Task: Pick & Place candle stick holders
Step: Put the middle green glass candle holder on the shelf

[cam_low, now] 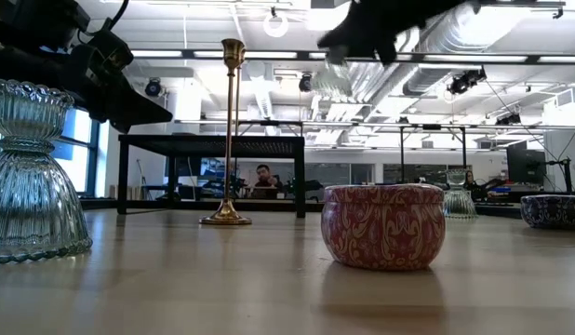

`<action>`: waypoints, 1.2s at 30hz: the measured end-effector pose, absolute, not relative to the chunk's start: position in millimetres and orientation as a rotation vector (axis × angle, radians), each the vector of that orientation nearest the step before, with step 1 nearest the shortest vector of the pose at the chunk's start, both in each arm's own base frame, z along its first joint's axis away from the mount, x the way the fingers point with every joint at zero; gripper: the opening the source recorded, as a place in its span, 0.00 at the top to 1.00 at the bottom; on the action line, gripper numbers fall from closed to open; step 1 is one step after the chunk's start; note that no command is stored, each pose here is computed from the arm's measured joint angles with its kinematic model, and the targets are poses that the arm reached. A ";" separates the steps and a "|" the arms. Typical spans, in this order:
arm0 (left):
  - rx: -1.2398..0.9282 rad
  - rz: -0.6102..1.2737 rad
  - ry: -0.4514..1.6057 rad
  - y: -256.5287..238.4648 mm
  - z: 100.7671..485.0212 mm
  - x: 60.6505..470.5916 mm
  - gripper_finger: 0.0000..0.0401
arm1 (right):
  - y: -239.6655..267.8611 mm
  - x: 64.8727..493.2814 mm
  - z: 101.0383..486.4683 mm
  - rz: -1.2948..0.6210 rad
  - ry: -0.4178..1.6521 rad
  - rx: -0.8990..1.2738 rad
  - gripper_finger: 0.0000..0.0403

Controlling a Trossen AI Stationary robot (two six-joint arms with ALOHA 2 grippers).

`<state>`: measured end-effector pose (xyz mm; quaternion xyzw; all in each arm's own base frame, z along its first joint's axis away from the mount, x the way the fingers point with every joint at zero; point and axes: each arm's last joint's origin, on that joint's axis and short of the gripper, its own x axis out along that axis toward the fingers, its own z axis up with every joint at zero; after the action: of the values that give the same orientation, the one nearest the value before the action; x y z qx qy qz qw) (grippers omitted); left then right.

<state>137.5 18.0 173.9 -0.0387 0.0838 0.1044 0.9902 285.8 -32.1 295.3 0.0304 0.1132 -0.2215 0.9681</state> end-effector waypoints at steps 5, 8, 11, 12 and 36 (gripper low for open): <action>-0.077 0.209 0.161 18.0 174.5 137.6 0.99 | -102.1 317.2 328.6 -0.505 0.240 0.074 0.63; -0.077 0.208 0.162 18.0 174.5 137.7 0.99 | -148.5 338.7 331.4 -0.492 0.281 0.104 0.63; -0.077 0.209 0.162 18.0 174.4 137.7 0.99 | -187.5 357.4 328.0 -0.486 0.336 0.116 0.63; -0.077 0.208 0.162 18.0 174.4 137.7 0.99 | -198.0 362.7 327.1 -0.484 0.351 0.117 0.63; -0.078 0.208 0.163 18.0 174.4 137.7 0.99 | -270.6 392.2 283.9 -0.505 0.481 0.138 0.63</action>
<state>137.7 18.0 174.4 -0.0388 0.0810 0.1035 0.9906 392.2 -270.6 283.9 0.0676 0.2357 -0.2474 0.9374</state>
